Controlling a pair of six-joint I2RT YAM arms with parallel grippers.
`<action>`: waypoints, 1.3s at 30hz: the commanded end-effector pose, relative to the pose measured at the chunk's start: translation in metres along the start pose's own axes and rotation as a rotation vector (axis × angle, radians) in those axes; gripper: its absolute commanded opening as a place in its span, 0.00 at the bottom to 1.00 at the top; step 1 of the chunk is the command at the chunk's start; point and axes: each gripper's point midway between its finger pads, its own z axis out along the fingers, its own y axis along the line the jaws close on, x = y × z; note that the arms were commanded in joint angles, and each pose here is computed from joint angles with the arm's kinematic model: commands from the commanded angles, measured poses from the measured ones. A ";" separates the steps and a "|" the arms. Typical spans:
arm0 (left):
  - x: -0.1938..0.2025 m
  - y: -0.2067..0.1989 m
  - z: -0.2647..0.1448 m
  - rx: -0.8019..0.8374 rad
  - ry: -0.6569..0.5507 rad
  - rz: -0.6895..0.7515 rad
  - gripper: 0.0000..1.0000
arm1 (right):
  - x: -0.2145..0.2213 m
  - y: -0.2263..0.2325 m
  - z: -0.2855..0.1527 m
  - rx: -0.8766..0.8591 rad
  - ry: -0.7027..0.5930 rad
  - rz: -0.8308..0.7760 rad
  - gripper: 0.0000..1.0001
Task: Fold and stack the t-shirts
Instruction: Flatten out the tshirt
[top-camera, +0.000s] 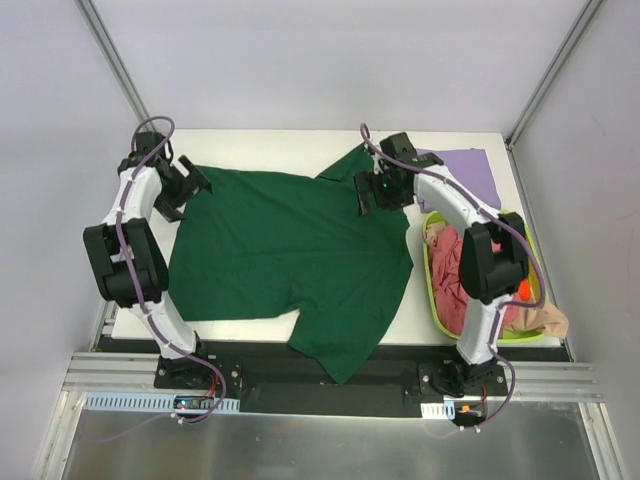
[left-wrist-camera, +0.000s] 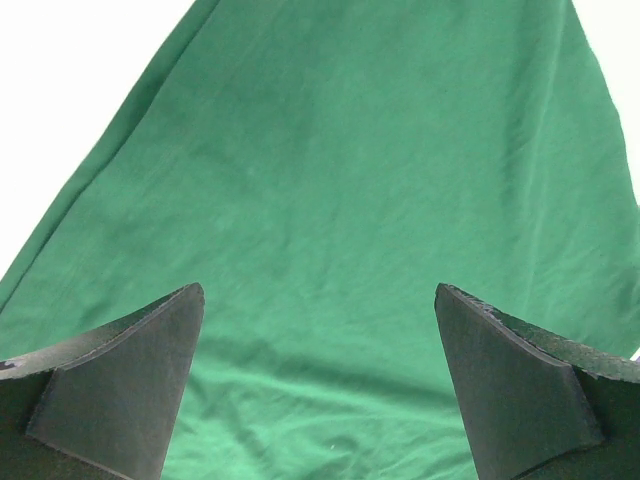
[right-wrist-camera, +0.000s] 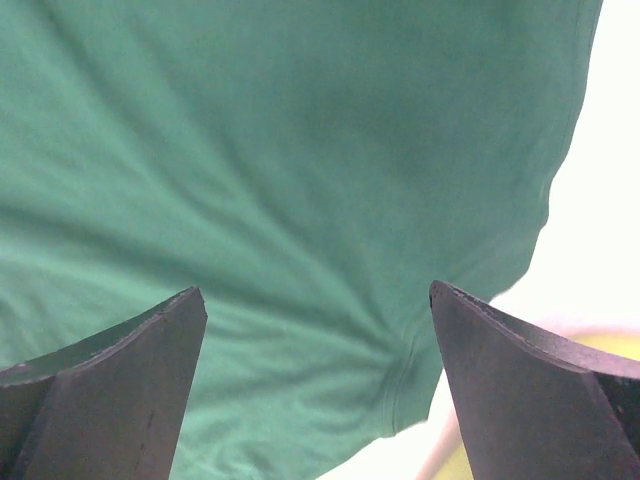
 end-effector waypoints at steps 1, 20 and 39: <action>-0.008 -0.017 0.023 0.026 0.060 0.018 0.99 | -0.030 -0.010 0.028 0.007 0.009 0.026 0.96; -0.034 -0.039 0.107 0.053 0.153 -0.008 0.99 | -0.047 -0.027 0.105 -0.136 0.215 0.343 0.96; -0.059 -0.059 0.122 0.088 0.110 -0.021 0.99 | -0.129 -0.100 0.137 -0.111 -0.109 0.401 0.96</action>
